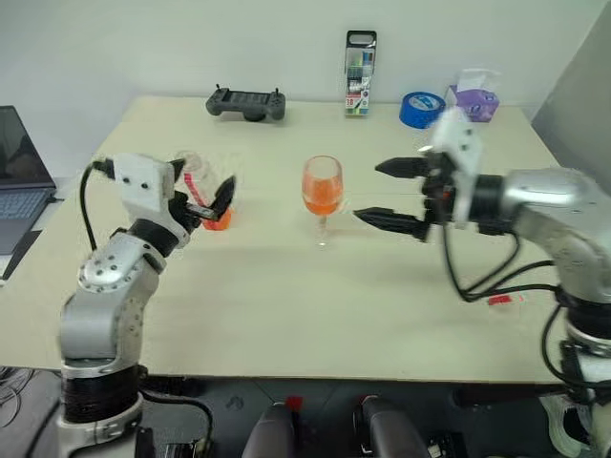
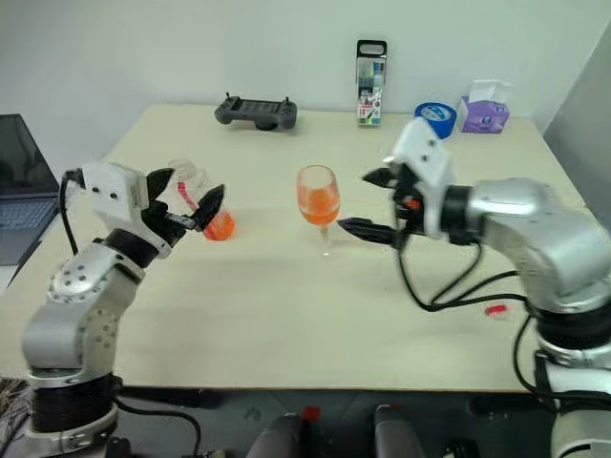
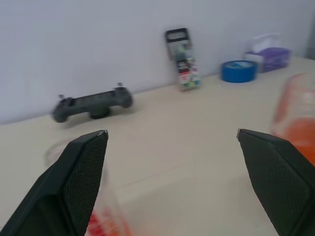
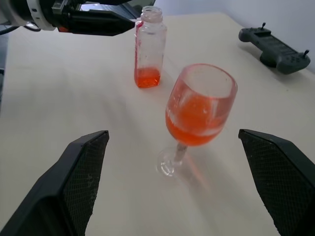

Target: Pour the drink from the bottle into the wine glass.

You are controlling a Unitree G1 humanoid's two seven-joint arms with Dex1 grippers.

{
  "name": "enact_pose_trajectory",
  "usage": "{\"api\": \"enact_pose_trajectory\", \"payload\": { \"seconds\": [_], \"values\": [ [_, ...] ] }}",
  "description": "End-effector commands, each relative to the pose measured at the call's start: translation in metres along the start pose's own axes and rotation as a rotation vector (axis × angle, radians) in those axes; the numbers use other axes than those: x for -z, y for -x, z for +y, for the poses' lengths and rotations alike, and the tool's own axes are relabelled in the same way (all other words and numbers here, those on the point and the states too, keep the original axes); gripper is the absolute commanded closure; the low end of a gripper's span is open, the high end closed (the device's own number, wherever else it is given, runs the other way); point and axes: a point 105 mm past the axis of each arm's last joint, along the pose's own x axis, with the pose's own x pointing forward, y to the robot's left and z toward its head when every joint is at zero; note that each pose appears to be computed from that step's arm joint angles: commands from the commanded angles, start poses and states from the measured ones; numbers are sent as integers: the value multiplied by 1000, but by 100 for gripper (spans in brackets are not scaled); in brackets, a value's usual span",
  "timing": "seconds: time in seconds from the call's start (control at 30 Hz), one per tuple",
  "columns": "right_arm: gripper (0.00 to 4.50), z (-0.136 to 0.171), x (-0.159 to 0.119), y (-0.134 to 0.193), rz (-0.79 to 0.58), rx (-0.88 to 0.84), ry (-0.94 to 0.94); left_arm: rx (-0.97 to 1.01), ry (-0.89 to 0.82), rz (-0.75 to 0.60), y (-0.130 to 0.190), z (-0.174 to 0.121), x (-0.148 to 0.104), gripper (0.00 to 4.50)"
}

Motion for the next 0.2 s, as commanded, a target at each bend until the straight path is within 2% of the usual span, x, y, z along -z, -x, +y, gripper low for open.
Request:
{"api": "enact_pose_trajectory", "payload": {
  "seconds": [0.03,0.2],
  "values": [
    [0,11,-14,11,-62,-39,24,148,-7,-9,-3,-22,-16,2],
    [0,8,-13,12,-83,-2,11,213,-16,7,-10,-30,-16,2]
  ]
}}
